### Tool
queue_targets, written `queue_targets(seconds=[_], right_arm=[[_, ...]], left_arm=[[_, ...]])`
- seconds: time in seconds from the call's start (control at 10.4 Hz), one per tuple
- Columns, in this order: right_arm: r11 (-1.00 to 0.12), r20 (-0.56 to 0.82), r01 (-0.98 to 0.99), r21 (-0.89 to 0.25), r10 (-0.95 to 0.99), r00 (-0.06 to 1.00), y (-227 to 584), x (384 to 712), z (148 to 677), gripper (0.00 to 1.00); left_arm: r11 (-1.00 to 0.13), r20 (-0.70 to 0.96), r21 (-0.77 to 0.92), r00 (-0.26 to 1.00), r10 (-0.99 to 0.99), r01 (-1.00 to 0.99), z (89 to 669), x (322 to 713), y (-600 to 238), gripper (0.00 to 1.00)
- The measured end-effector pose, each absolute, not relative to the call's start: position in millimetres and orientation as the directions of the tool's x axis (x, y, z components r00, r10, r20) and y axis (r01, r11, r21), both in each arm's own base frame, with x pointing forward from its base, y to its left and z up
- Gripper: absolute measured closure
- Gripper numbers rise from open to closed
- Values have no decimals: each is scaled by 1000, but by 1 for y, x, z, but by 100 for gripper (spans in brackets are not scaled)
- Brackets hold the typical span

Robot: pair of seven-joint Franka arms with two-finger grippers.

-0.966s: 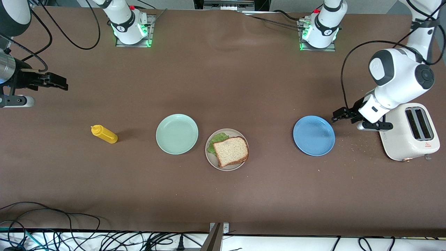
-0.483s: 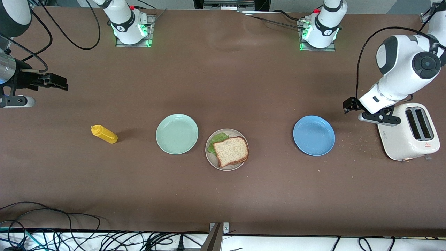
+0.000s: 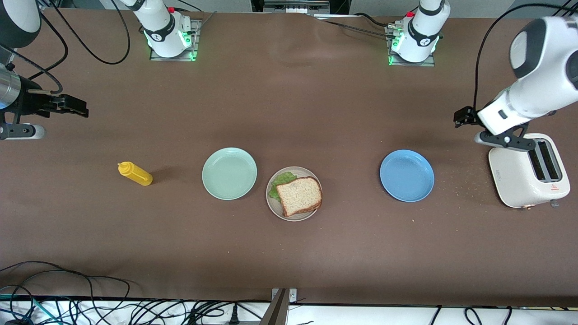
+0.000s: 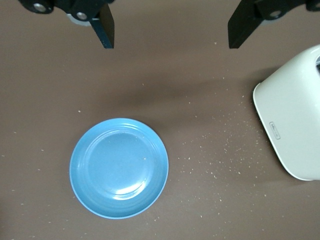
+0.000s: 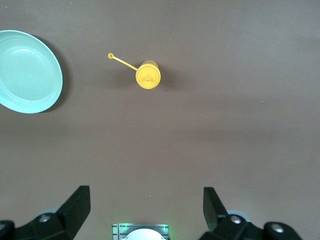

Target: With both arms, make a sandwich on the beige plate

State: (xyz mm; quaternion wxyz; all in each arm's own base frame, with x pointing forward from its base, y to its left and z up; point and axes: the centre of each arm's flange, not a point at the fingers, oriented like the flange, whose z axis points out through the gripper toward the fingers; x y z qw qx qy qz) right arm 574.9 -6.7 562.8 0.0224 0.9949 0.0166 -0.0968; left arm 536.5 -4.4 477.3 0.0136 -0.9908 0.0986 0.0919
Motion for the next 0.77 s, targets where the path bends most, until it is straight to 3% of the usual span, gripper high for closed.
queue_targets(seconds=[0.58,0.77], right_arm=[[-998,-193,37,41,28,981,-7,575,563,0],[-998,-194,37,41,28,981,-7,575,563,0]], left_arm=[[-980,-192,20,961,-200,-200,611,527,-16,0],[-979,-193,47,960,-205,-200,625,524,-18,0]])
